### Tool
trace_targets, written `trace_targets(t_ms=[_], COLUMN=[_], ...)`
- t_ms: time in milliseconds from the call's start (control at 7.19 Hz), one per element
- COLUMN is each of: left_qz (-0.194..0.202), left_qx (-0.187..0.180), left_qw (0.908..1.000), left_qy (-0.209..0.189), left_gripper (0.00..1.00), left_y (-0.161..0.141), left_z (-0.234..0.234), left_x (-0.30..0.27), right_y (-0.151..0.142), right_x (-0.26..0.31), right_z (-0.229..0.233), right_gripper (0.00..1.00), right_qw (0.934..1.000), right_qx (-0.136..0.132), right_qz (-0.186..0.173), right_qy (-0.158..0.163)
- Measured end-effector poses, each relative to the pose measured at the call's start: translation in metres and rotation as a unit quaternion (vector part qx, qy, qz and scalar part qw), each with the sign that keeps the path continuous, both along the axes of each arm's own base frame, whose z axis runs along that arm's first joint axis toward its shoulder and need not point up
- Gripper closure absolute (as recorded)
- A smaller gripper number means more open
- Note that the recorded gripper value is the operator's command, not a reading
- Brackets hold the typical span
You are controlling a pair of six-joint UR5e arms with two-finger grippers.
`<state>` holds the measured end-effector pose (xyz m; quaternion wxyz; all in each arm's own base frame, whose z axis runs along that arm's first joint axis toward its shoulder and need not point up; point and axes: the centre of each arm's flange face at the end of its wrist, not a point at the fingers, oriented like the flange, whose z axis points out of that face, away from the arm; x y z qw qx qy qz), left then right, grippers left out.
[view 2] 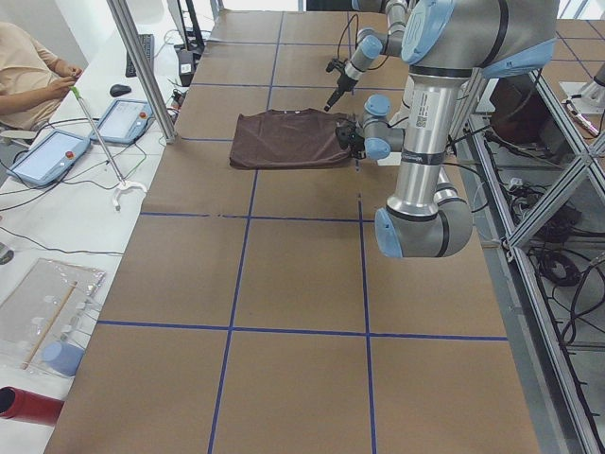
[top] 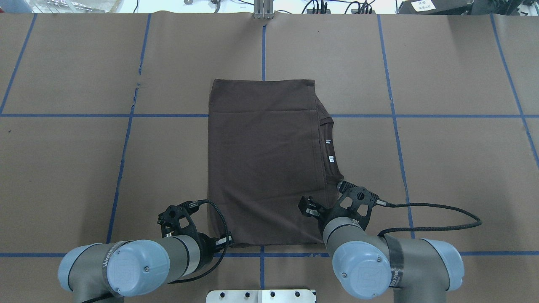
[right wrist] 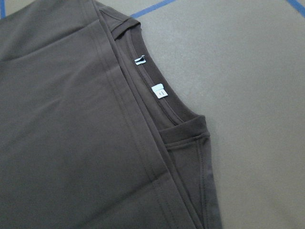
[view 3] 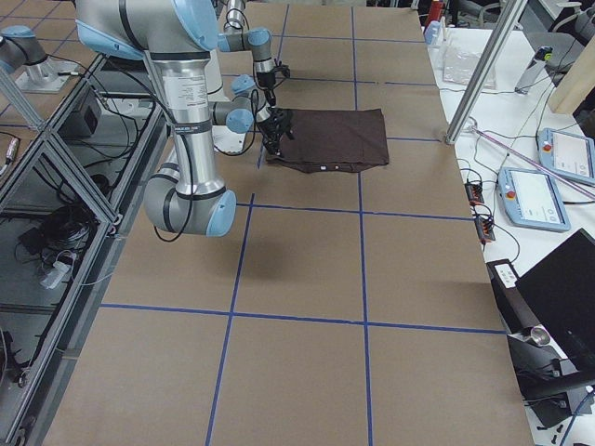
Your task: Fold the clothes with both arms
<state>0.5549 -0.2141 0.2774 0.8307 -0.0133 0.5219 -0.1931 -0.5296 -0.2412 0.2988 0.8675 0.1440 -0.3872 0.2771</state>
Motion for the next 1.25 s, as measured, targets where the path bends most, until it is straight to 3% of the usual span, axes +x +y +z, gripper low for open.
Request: trace_targets(t_ms=[557,1252], left_qz=[0.001,0.001], left_qx=[0.000,0.000], left_qw=[1.0000,1.0000], left_qy=[0.003,0.003], left_gripper=[1.00,1.00], left_y=[0.000,0.000], left_z=[-0.002,-0.002], left_x=[-0.001,-0.001], right_y=[0.020,0.021], right_x=[-0.023,-0.040], right_z=[0.014,0.015], right_gripper=[0.09,0.15], right_qw=[0.9995,0.9994], right_qx=[-0.003,-0.004], right_qz=[-0.021,-0.020], right_qy=[0.023,0.028])
